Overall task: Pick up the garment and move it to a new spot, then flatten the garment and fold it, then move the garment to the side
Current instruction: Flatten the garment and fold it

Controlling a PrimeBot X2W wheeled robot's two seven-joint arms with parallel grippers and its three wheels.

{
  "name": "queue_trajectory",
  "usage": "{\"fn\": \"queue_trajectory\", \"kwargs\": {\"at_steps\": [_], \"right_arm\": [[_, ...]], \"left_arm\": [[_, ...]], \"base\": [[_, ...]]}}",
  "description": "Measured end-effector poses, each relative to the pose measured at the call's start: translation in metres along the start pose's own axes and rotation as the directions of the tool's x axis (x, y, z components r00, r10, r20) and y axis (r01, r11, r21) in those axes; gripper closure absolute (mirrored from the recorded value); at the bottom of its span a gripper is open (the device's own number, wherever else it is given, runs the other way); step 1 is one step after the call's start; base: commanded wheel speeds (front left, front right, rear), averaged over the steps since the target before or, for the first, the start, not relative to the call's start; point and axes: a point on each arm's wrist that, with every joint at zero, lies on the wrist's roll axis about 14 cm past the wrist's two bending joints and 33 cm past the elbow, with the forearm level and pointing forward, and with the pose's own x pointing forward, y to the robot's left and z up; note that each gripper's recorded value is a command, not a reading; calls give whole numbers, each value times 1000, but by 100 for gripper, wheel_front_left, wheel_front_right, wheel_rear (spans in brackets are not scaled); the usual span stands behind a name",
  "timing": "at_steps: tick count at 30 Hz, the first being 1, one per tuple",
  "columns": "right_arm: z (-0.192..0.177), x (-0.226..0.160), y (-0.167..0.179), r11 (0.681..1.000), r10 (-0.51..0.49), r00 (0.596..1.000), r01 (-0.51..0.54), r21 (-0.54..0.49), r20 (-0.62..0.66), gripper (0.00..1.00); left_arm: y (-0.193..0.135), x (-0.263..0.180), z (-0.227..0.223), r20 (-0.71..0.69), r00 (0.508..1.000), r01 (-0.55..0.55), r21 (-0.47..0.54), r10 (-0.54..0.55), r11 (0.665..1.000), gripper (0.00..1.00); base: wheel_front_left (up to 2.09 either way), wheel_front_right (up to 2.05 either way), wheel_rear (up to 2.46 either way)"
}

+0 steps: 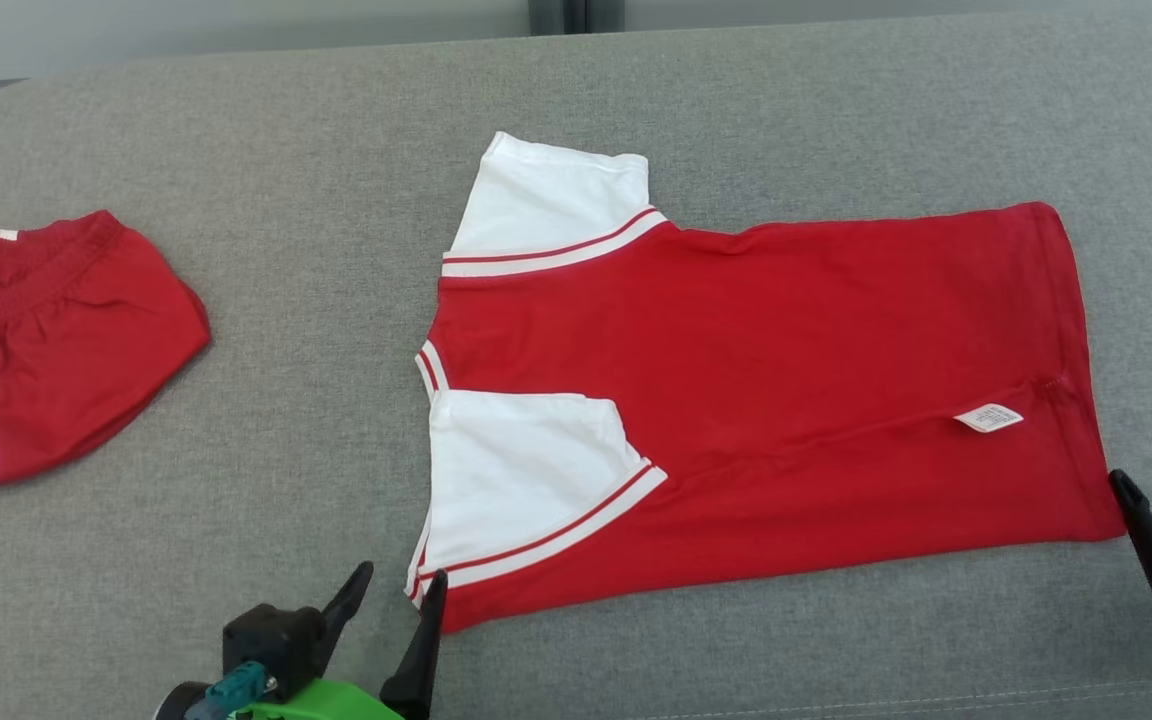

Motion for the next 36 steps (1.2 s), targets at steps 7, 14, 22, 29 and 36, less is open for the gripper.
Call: {"fn": "queue_trajectory", "kwargs": {"at_steps": [7,14,22,29,36], "right_arm": [[56,10,21,988,79,982,-54,-142,173,0],[68,41,69,972,186,947,-139,-189,261,0],[65,82,87,965,229,933,-182,-186,278,0],[46,100,72,977,186,950,-150,-153,252,0],[38,95,47,988,104,965,-72,-139,239,0]], "left_arm": [[14,11,85,207,978,-21,123,-5,992,0],[13,62,192,318,940,3,344,-120,939,0],[20,154,235,126,978,86,478,-165,874,0],[35,236,190,-148,982,170,431,-116,886,0],[25,276,138,-307,942,260,403,-138,878,0]], "base": [[0,0,0],[0,0,0],[0,0,0],[0,0,0],[0,0,0]]}}
